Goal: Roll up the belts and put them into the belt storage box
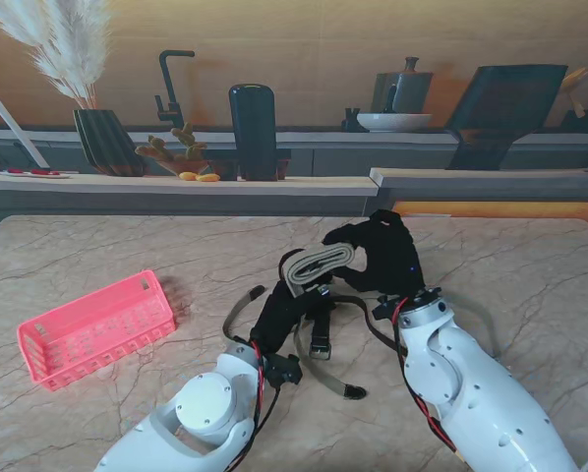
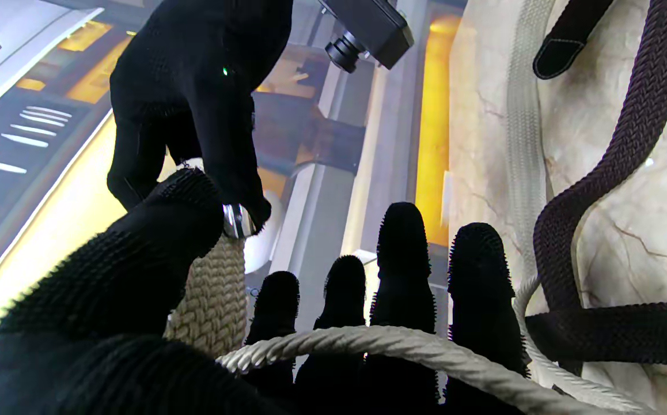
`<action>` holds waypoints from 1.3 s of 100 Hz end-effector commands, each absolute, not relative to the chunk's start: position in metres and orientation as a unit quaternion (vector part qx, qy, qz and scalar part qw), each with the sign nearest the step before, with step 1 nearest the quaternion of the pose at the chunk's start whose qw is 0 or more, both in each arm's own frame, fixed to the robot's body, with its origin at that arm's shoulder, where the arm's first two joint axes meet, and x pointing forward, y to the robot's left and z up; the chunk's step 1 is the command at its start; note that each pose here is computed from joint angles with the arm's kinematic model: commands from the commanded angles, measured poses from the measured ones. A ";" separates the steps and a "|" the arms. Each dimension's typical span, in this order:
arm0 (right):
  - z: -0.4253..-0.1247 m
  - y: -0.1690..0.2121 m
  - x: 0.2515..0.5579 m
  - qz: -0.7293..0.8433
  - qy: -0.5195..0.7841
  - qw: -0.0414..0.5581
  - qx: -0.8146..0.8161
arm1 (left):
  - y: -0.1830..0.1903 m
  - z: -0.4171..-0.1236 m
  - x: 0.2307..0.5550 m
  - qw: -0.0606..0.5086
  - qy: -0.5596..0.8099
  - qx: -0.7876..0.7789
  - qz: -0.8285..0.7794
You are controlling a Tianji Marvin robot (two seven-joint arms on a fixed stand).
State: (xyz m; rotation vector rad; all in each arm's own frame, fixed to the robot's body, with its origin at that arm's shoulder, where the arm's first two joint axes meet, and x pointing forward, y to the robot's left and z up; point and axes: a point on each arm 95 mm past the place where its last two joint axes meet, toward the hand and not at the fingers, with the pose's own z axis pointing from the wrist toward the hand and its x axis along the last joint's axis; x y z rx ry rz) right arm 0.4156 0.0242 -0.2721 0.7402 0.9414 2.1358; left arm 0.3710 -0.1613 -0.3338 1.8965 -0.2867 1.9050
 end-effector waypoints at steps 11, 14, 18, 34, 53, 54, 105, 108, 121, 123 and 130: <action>-0.282 0.044 0.420 0.820 0.362 0.328 0.298 | -0.172 -0.331 0.364 0.221 -0.080 0.682 0.693; -0.284 0.047 0.421 0.820 0.363 0.326 0.300 | -0.173 -0.331 0.364 0.220 -0.076 0.682 0.693; -0.286 0.050 0.421 0.819 0.365 0.323 0.302 | -0.174 -0.330 0.364 0.217 -0.068 0.682 0.695; -0.295 0.060 0.420 0.817 0.375 0.320 0.300 | -0.177 -0.328 0.367 0.185 -0.050 0.682 0.706; -0.302 0.069 0.414 0.817 0.386 0.308 0.299 | -0.177 -0.325 0.374 0.141 -0.035 0.679 0.719; -0.302 0.069 0.414 0.817 0.387 0.307 0.299 | -0.177 -0.325 0.374 0.140 -0.034 0.679 0.719; -0.314 0.086 0.403 0.800 0.430 0.260 0.327 | -0.175 -0.319 0.381 0.114 -0.010 0.685 0.720; -0.315 0.085 0.401 0.796 0.435 0.260 0.331 | -0.174 -0.319 0.381 0.116 -0.007 0.688 0.717; -0.314 0.074 0.394 0.781 0.446 0.274 0.341 | -0.170 -0.321 0.381 0.125 0.002 0.699 0.704; -0.313 0.072 0.392 0.779 0.447 0.276 0.342 | -0.169 -0.321 0.381 0.126 0.002 0.700 0.702; -0.313 0.068 0.389 0.775 0.448 0.281 0.345 | -0.167 -0.322 0.381 0.135 0.004 0.705 0.696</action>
